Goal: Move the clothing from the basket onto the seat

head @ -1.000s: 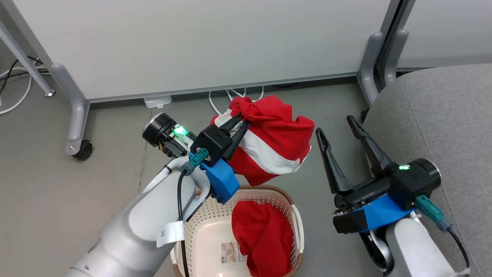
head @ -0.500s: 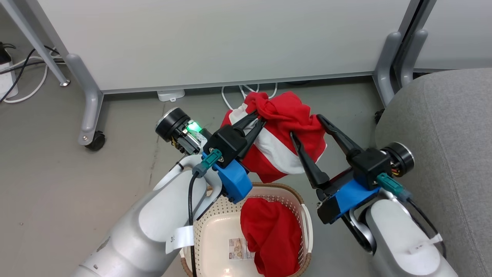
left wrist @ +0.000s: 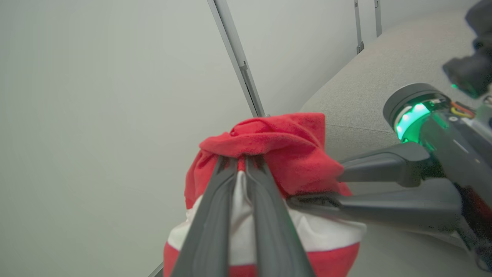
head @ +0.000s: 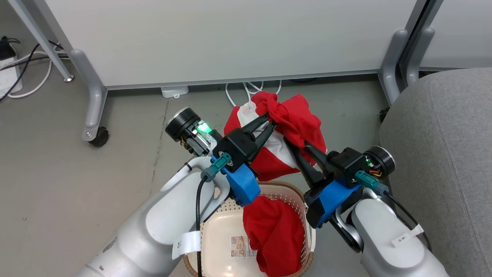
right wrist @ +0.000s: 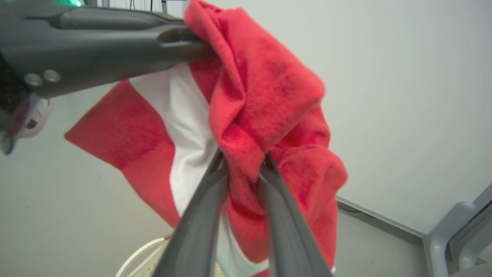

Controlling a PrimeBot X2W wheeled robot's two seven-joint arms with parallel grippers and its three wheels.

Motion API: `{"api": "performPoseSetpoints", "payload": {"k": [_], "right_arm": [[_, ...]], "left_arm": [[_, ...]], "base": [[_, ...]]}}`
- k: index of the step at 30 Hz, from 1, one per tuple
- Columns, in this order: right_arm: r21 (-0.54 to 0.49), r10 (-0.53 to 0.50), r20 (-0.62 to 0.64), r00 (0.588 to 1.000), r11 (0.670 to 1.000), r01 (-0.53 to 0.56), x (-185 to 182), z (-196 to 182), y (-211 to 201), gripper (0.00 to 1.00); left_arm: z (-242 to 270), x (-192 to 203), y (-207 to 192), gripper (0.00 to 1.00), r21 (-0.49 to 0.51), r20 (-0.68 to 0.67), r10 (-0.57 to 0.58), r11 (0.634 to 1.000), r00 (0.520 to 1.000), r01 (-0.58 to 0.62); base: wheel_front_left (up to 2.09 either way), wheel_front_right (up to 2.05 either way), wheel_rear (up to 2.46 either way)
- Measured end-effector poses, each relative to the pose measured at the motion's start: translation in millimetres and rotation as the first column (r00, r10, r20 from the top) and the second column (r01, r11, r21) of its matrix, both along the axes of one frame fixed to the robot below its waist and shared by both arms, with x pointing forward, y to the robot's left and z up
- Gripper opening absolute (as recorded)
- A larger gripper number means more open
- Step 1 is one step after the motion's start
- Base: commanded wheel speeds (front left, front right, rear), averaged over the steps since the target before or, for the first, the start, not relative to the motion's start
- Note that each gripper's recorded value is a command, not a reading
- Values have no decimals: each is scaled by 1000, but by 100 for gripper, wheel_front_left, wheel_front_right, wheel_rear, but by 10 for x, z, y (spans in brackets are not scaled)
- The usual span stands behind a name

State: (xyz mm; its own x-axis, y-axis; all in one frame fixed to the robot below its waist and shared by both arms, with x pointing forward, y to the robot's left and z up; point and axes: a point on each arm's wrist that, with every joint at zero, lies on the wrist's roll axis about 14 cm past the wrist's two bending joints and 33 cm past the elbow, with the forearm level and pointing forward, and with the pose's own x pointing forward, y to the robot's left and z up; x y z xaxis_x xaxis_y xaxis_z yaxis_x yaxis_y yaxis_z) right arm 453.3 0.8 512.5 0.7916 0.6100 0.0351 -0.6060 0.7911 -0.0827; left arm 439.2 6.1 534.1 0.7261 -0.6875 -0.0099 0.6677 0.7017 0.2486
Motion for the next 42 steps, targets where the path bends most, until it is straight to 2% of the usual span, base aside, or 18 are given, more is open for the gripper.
{"api": "performPoseSetpoints", "payload": {"k": [24, 25, 26, 42], "right_arm": [[27, -9, -4, 1000, 1000, 10, 19, 46, -13, 0], [29, -11, -6, 1000, 1000, 11, 17, 42, -19, 0], [29, -13, -6, 1000, 999, 13, 15, 41, -22, 0], [61, -74, -14, 997, 995, 75, 121, 49, -197, 0]], "left_arm": [[-3, -17, -4, 0, 7, 2, -3, 1000, 1000, 3], [-4, -20, -7, 17, 5, 2, -4, 1000, 1000, 4], [-7, -24, -8, 100, 2, -1, -3, 1000, 1000, 3], [-63, 3, -22, 100, 5, -9, -7, 1000, 1000, 7]], "base": [[0, 0, 0], [0, 0, 0], [0, 0, 0], [0, 0, 0]]}}
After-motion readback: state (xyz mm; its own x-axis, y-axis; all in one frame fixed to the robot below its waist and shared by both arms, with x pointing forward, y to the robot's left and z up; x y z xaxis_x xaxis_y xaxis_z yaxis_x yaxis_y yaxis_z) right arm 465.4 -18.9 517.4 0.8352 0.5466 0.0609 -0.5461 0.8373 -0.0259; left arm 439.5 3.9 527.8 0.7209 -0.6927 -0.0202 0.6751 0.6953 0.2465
